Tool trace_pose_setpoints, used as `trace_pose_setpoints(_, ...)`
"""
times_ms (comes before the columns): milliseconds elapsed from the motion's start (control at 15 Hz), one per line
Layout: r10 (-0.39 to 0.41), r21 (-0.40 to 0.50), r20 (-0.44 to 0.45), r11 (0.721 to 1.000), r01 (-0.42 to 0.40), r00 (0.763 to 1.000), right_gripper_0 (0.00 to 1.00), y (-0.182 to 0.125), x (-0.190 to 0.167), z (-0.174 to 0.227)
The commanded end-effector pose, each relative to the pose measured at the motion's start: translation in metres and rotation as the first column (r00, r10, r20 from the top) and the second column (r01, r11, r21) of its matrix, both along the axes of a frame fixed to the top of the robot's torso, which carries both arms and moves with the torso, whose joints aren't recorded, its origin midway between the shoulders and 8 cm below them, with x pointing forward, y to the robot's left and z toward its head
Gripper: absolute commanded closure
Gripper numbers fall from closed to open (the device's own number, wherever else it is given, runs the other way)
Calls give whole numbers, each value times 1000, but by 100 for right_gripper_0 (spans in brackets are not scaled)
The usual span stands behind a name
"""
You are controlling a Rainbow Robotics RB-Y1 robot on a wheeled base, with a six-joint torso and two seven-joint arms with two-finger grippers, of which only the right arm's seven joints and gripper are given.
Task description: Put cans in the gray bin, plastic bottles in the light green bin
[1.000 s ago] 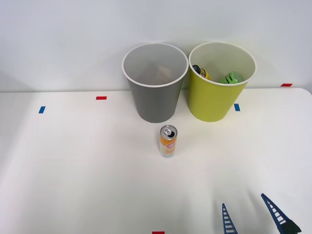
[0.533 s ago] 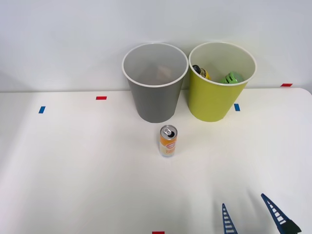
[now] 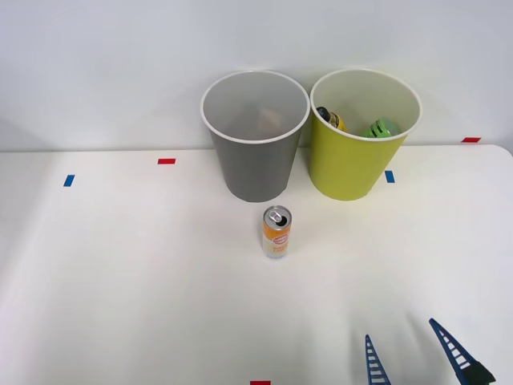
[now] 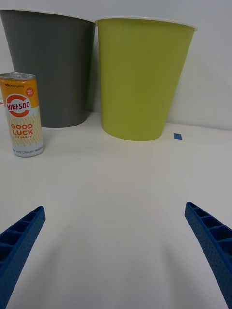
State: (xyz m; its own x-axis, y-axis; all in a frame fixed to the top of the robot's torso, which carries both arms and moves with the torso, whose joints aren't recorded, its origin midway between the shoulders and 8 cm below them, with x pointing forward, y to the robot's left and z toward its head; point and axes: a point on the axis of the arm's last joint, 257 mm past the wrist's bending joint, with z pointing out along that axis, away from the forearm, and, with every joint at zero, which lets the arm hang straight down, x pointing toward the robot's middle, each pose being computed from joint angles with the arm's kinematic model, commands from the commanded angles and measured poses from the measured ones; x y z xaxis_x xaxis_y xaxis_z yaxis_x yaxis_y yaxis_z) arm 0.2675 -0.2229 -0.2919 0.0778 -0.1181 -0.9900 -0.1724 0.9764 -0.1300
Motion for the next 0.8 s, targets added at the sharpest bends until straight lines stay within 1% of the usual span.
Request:
trace_pose_setpoints(67, 0, 0, 0, 1000, 0, 1000, 0, 0, 0, 0)
trace_pose_setpoints(800, 0, 0, 0, 1000, 0, 1000, 0, 0, 0, 0)
